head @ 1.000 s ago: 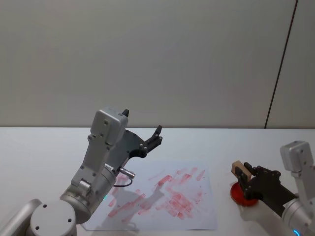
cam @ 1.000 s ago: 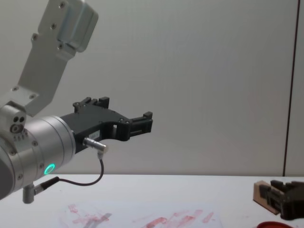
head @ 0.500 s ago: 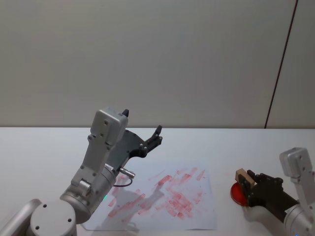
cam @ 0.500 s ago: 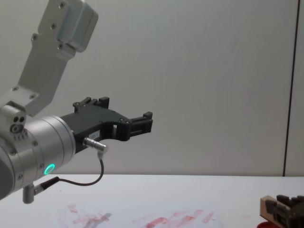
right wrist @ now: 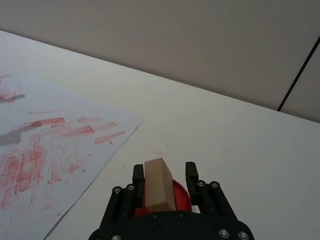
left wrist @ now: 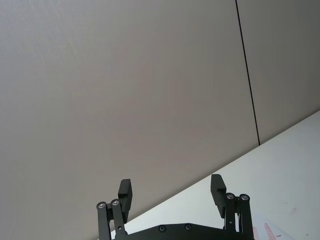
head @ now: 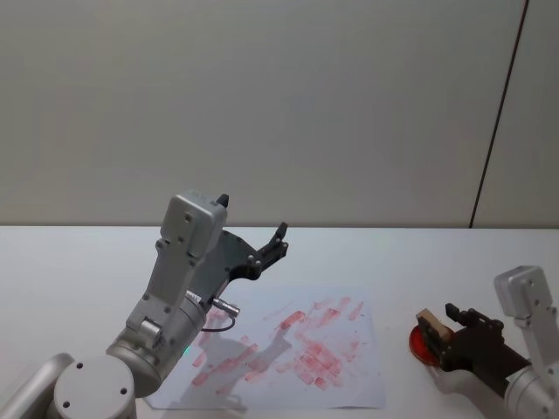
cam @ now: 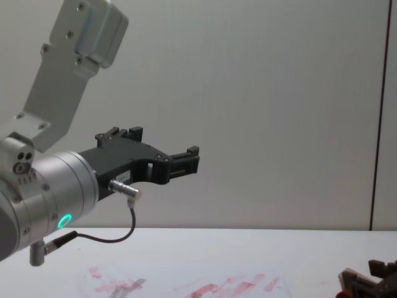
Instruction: Use the one hand to pick up the stamp and affix it onto the A4 paper.
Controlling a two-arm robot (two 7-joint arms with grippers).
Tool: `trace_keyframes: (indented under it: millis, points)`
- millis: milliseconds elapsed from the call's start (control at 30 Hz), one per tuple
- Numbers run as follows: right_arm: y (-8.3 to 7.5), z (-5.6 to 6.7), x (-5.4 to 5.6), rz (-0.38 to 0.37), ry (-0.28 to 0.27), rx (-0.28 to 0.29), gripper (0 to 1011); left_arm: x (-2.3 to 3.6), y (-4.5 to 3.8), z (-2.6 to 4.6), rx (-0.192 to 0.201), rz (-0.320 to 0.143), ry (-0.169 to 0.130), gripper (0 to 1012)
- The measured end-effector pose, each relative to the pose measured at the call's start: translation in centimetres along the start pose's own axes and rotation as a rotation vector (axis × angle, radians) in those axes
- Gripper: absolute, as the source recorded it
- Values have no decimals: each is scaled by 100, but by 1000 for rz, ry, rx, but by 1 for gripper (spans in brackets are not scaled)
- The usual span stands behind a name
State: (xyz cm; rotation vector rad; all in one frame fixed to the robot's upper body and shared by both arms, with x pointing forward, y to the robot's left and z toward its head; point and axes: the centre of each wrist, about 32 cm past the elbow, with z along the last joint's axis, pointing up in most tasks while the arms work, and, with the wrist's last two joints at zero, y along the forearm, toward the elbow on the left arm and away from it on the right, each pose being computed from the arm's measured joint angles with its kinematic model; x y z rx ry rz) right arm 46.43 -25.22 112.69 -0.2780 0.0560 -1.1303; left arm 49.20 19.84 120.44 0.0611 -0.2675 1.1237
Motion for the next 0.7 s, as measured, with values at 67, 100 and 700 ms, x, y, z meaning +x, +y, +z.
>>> trace_keyframes:
  millis: [67,100,700]
  points:
    - [0,0,1,-1,0,0,498,0,0,0,0,0,0,1002]
    - [0,3,2,-2,1,2,559,0,0,0,0,0,0,1002]
    - [-90,221,-51,-28,43,156,1001,0,0,0,0,0,0,1002]
